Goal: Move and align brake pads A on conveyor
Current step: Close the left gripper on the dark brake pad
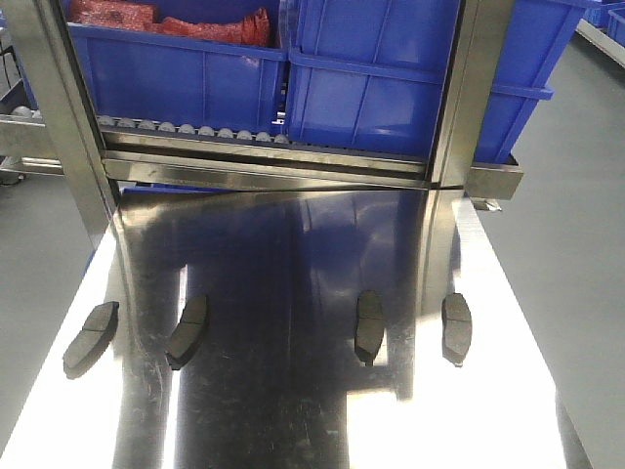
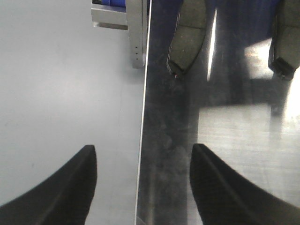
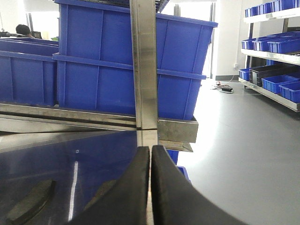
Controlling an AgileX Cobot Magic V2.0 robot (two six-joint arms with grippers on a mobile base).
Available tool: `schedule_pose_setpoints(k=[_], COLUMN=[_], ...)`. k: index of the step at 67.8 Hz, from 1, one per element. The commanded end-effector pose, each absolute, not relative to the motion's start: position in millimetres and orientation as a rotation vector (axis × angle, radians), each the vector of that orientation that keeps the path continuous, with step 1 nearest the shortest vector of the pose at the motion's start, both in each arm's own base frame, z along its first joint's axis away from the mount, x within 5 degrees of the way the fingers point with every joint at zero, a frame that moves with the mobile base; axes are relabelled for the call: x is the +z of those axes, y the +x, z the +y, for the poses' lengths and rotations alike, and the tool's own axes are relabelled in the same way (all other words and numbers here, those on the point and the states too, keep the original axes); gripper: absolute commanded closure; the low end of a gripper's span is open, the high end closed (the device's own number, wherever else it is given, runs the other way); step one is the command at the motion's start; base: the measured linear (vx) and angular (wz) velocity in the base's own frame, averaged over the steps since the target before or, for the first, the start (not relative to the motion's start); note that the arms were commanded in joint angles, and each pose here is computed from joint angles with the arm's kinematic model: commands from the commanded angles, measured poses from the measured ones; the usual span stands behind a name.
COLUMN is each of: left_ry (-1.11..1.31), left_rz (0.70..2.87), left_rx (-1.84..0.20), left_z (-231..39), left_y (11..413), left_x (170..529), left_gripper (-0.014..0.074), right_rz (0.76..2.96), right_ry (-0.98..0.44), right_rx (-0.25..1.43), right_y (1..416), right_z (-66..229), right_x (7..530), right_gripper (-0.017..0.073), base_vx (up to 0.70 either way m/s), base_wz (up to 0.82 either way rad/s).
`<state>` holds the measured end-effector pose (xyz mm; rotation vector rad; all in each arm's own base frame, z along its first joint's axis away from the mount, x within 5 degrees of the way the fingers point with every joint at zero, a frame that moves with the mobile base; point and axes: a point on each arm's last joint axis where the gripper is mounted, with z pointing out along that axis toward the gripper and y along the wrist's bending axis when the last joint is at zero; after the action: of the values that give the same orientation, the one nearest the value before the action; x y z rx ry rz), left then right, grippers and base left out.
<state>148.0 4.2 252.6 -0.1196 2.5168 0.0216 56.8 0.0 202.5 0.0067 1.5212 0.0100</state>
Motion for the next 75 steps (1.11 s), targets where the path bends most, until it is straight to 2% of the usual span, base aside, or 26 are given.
schedule_pose_setpoints(k=[1,11,22,41,56,75], left_ry=[-0.061,0.117,0.214,0.253,0.24,0.223], left_rz=[2.411,2.475,2.555,2.733,2.811,2.832], left_rx=[0.027,0.042,-0.072,-0.118,-0.075,-0.071], left_z=[3.6,0.3,-9.5,-24.7,-25.0,-25.5], left_y=[161.1,186.9,228.5,298.6,329.6,345.9], left_x=[272.7,288.8,297.0,269.3,247.4,224.2], left_gripper=[0.0158,0.0156,0.0144,0.0025,0.0021,0.0023], right_rz=[1.443,1.443,1.443,1.443,1.443,1.441], right_ry=[-0.001,-0.001,-0.001,-0.001,-0.001,0.0], right_rx=[0.01,0.01,0.01,0.01,0.01,0.009], right_y=[55.6,55.6,55.6,55.6,55.6,55.6], right_z=[0.6,0.6,0.6,0.6,0.6,0.5], right_x=[206.2,206.2,206.2,206.2,206.2,206.4], right_gripper=[0.0571,0.0571,0.0571,0.0571,0.0571,0.0571], base_vx=[0.0,0.0,0.0,0.0,0.0,0.0], base_wz=[0.0,0.0,0.0,0.0,0.0,0.0])
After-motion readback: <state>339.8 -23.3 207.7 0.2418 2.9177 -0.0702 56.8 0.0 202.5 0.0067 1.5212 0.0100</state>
